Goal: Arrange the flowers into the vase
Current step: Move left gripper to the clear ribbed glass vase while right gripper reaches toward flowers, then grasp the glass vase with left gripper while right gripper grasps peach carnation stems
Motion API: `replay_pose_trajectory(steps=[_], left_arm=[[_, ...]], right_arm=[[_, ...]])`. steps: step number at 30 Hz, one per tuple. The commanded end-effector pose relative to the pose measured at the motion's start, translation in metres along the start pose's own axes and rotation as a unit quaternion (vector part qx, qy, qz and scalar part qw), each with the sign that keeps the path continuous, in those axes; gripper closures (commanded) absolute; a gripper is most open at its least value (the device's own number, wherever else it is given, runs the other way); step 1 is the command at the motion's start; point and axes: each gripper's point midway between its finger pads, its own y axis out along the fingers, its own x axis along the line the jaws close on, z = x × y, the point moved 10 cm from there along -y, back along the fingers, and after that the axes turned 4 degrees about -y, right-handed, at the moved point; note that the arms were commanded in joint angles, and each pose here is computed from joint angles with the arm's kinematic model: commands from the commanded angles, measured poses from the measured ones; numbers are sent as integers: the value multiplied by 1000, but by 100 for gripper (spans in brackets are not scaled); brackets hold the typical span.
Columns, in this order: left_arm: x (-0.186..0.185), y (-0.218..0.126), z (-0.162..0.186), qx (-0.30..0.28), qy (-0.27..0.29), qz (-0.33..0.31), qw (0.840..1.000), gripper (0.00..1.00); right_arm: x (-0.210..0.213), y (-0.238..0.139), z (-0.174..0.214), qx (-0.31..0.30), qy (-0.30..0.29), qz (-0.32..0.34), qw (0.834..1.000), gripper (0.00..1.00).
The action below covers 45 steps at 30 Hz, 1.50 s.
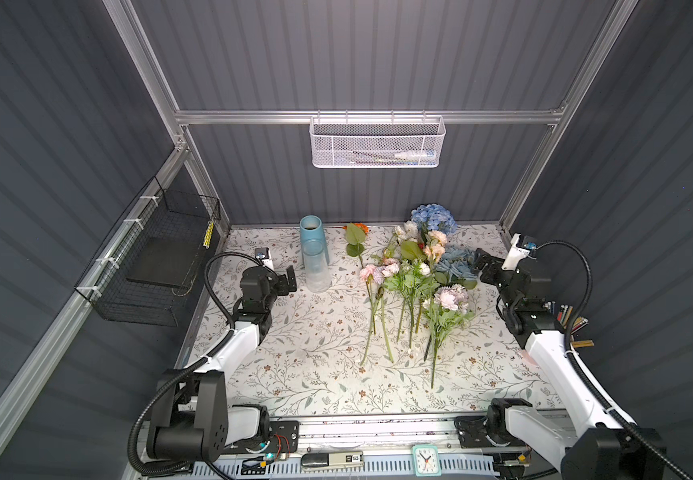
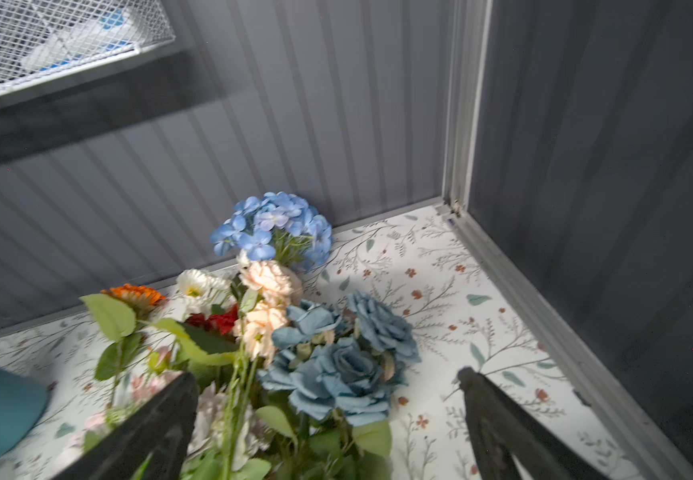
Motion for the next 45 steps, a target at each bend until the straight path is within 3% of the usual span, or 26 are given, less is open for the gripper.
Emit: replay_pose_trajectory(steps=[1, 3, 8, 24, 29, 34, 40, 43, 45], left_arm=[[-31, -7, -7, 12, 10, 54, 998, 0], [-47, -8, -11, 17, 22, 74, 997, 0], [-56, 6, -16, 0, -7, 85, 996, 0], [-78, 90, -14, -20, -12, 100, 995, 1], [-81, 95, -12, -23, -5, 92, 995, 9], [-80, 91, -5, -26, 5, 74, 997, 28], [-91, 74, 1, -23, 45, 75, 996, 37], [-100, 63, 5, -17, 63, 81, 995, 38], [-109, 53, 8, -13, 77, 87, 993, 38]], right_arm=[[11, -2, 16, 123, 61, -28, 990, 1], [16, -1, 10, 149, 93, -38, 984, 1], [21, 6, 5, 212, 120, -30, 970, 1], [36, 0, -7, 231, 153, -93, 956, 1], [38, -2, -8, 232, 146, -107, 956, 1], [44, -2, -10, 239, 136, -115, 954, 1], [67, -4, -8, 264, 69, -91, 958, 17], [80, -4, -4, 277, 55, -90, 955, 34], [86, -1, -1, 282, 61, -94, 953, 40]])
